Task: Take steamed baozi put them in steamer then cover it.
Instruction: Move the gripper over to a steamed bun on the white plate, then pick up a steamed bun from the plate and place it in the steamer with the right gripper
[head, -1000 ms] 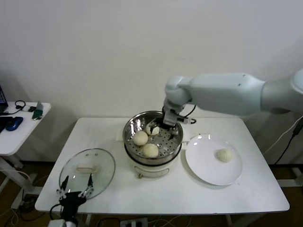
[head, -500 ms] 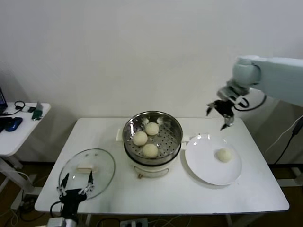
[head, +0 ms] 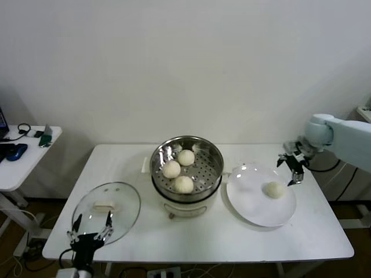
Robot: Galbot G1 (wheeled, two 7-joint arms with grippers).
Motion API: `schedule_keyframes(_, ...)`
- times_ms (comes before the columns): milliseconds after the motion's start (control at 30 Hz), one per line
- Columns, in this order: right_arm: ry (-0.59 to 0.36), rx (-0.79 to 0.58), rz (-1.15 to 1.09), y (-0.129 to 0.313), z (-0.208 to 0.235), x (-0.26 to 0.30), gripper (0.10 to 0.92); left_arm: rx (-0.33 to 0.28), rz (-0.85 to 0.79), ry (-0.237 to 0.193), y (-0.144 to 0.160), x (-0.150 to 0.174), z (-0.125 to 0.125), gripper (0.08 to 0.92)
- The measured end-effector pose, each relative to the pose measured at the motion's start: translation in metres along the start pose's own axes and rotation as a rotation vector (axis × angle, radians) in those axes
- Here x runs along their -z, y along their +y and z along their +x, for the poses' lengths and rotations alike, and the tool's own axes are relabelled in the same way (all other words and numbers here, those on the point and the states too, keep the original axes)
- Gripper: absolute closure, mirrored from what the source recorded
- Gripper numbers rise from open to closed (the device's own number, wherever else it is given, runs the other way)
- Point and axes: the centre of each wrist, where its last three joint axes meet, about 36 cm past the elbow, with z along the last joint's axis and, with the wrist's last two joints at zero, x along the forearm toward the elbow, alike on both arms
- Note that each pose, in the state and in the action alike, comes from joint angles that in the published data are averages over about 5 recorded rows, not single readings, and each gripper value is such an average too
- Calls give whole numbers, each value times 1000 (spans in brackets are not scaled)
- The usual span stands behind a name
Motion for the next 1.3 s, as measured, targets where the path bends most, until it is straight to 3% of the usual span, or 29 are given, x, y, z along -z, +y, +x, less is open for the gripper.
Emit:
schedule_keyframes(433, 6, 3, -69, 2, -75, 1, 202, 13, 2, 14, 2, -7, -2, 177)
schedule_keyframes(700, -2, 6, -93, -1, -88, 2, 359, 13, -1, 14, 2, -6, -3, 177)
schedule_keyframes(1067, -23, 26, -124, -9, -79, 1, 461, 8, -4, 13, 1, -4, 1, 177)
schedule_keyframes(1300, -68, -6, -100, -33, -18, 12, 462, 3, -2, 0, 0, 1, 0, 177)
